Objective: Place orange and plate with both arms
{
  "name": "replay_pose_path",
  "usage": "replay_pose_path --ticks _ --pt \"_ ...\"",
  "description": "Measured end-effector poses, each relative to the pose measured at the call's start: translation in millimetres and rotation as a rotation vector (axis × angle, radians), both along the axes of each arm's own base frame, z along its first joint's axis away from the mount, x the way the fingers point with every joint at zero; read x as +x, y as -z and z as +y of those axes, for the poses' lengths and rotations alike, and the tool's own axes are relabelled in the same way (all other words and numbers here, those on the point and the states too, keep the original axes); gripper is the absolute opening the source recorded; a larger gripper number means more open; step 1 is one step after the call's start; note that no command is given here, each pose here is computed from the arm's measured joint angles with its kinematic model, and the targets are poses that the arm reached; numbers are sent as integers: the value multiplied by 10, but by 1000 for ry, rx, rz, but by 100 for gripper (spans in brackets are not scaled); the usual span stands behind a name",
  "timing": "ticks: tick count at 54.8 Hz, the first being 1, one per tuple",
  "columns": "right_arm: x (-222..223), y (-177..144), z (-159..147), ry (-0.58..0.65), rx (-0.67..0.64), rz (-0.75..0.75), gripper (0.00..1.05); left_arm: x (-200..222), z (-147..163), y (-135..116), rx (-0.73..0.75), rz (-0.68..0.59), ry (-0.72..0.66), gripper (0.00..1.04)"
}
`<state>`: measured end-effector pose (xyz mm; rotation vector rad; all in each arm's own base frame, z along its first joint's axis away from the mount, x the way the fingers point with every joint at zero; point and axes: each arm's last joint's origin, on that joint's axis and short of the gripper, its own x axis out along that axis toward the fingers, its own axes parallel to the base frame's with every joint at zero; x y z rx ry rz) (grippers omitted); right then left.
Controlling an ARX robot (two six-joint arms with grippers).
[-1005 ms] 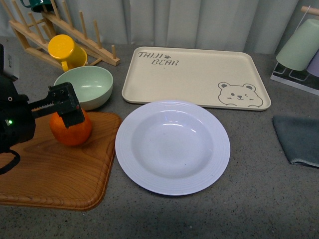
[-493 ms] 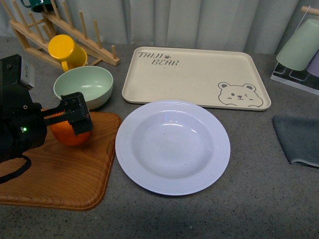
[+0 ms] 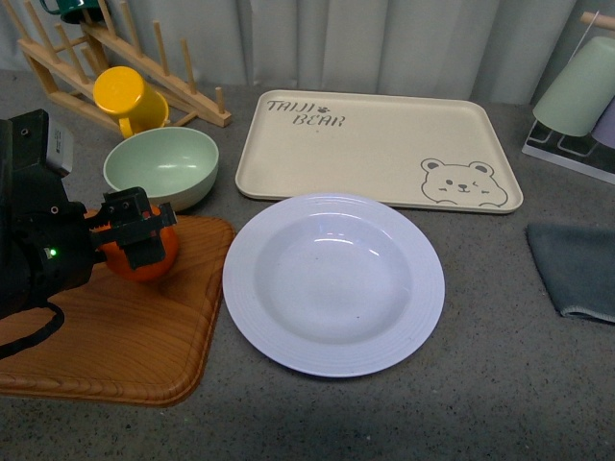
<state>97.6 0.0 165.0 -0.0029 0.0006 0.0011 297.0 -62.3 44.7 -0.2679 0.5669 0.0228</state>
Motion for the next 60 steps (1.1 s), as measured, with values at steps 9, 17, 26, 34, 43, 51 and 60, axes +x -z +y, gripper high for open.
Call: replay_pose_path --ticks 9,17,26,34,43,51,60 --pt "0 0 0 0 0 0 96 -16 -205 -241 -19 -72 60 60" --pt "0 0 0 0 0 0 96 -39 -580 -309 -37 -86 144 60" --pt "0 0 0 0 0 0 96 -26 -908 -288 -52 -80 217 60" --pt "0 0 0 0 0 0 96 20 -1093 -241 -56 -69 253 60" --pt "0 0 0 0 0 0 96 46 -1188 -134 -36 -39 265 60" --pt "0 0 0 0 0 0 96 20 -1213 5 -17 4 275 60" --pt "0 0 0 0 0 0 96 0 -1251 82 -7 29 286 60"
